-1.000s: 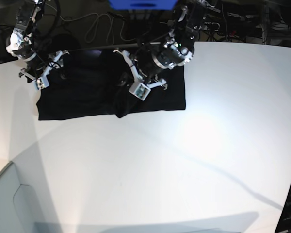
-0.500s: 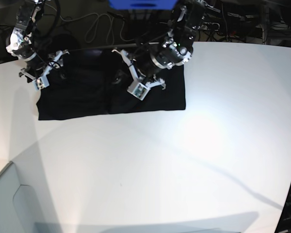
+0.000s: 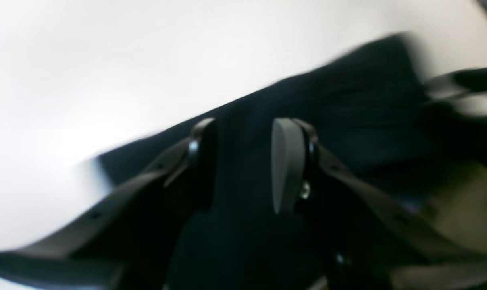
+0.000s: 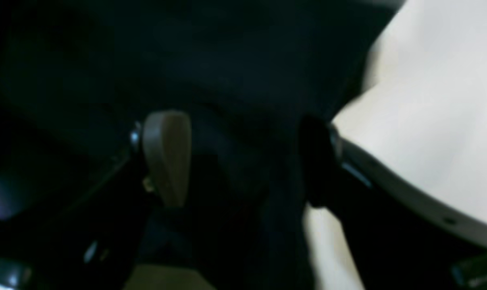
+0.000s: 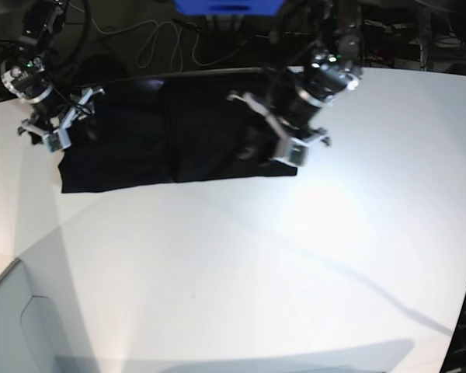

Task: Fold the T-shirt properly
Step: 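Open the left gripper on the folded strip and lift it away, then carry the strip end with the right gripper toward the folded middle, then press the right gripper's held end onto the folded bundle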

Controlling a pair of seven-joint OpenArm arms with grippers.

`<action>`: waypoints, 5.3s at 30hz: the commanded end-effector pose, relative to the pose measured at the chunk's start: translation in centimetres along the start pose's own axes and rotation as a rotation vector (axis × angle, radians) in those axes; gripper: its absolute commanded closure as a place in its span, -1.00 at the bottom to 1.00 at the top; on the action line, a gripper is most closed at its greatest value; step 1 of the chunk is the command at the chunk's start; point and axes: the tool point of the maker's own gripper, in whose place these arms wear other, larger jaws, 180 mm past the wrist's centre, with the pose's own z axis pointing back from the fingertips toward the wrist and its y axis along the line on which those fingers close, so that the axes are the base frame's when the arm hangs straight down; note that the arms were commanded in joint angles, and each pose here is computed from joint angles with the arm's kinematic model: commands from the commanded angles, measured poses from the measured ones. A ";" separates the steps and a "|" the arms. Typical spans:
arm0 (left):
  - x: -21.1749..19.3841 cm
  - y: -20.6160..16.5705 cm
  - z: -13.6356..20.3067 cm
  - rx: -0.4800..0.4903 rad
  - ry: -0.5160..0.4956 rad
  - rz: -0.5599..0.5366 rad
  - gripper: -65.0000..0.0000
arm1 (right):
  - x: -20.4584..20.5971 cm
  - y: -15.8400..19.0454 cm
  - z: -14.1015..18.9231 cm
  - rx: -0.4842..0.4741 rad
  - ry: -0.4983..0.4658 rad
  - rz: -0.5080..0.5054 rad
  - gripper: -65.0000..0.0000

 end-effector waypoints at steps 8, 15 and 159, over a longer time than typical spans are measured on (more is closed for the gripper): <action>-1.1 10.3 6.3 0.244 -0.045 0.168 0.32 | 0.8 -2.9 1.4 -0.112 -0.053 -0.063 -0.25; -2.1 15.4 10.0 0.346 -0.079 0.281 0.32 | -2.6 -2.9 -1.2 -0.068 0.032 -0.175 -0.25; -8.6 20.2 15.2 0.544 0.033 0.403 0.32 | 12.5 18.5 -0.2 0.437 -0.316 0.179 0.45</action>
